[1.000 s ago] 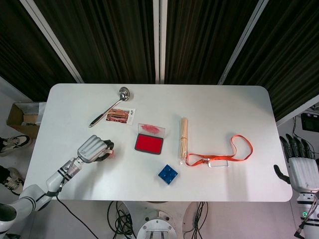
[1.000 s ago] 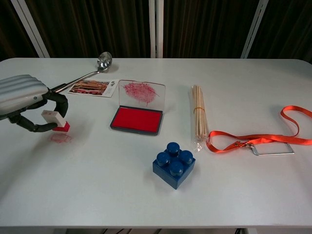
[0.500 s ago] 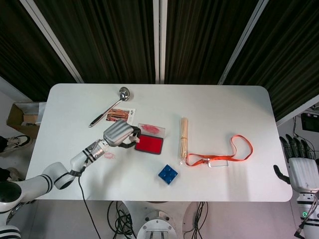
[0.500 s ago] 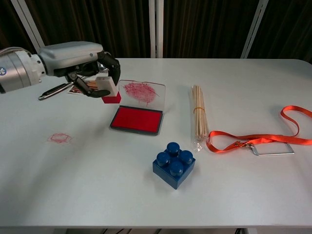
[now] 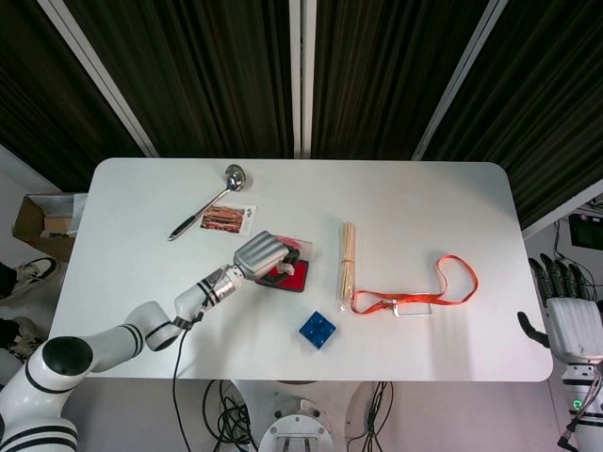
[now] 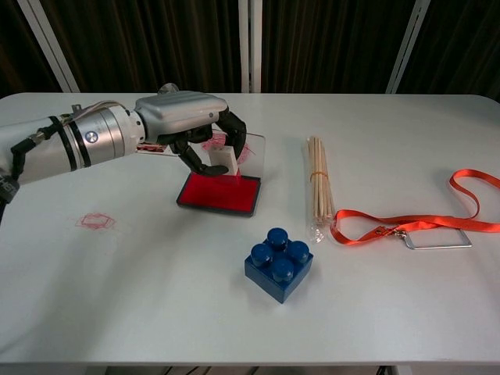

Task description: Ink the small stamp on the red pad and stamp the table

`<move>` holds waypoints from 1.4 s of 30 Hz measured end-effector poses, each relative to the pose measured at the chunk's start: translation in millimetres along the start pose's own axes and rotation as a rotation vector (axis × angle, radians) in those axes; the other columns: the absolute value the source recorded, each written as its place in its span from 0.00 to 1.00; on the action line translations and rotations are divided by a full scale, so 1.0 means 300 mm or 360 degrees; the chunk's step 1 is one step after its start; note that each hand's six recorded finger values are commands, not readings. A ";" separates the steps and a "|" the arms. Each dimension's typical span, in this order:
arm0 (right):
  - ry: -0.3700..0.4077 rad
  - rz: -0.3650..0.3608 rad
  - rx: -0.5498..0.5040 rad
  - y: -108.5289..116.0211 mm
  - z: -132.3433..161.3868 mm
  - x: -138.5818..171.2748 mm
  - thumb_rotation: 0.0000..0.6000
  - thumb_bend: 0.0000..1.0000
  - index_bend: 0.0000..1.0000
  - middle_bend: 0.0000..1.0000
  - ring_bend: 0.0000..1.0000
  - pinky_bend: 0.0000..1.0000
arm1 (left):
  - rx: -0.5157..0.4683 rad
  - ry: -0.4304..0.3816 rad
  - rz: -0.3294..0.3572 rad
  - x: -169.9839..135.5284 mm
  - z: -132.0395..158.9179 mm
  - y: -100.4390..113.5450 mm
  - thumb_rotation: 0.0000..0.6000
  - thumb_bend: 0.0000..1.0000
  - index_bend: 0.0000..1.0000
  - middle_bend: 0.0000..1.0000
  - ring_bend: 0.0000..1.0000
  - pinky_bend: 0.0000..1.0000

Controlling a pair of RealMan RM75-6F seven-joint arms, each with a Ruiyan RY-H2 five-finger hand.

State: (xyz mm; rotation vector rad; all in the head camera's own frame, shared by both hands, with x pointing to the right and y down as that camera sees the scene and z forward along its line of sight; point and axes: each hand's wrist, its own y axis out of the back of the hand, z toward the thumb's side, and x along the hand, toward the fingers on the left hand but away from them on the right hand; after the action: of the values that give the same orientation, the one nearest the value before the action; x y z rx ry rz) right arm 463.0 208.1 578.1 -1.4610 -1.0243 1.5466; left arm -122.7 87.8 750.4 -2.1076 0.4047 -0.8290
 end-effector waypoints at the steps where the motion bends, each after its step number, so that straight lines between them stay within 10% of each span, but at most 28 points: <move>1: 0.0000 -0.0001 -0.0001 0.001 0.000 0.000 1.00 0.21 0.00 0.00 0.00 0.00 | 0.0019 0.0002 -0.0003 0.005 -0.002 -0.006 1.00 0.45 0.63 0.61 0.97 1.00; 25: -0.0014 0.0030 0.0005 -0.015 -0.006 0.004 1.00 0.22 0.00 0.00 0.00 0.00 | 0.0059 0.0065 -0.0091 0.004 -0.047 -0.124 1.00 0.45 0.63 0.61 0.97 1.00; 42: -0.0007 0.0019 -0.0009 -0.009 -0.012 0.003 1.00 0.22 0.00 0.00 0.00 0.00 | -0.0007 0.0060 0.0139 -0.145 -0.105 0.080 1.00 0.45 0.64 0.61 0.97 1.00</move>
State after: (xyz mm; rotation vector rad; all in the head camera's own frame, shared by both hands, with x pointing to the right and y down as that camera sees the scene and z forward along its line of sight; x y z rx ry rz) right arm 466.4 210.1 580.0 -1.4709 -1.0248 1.5570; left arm -175.8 78.1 727.3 -2.0658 0.5153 -0.8189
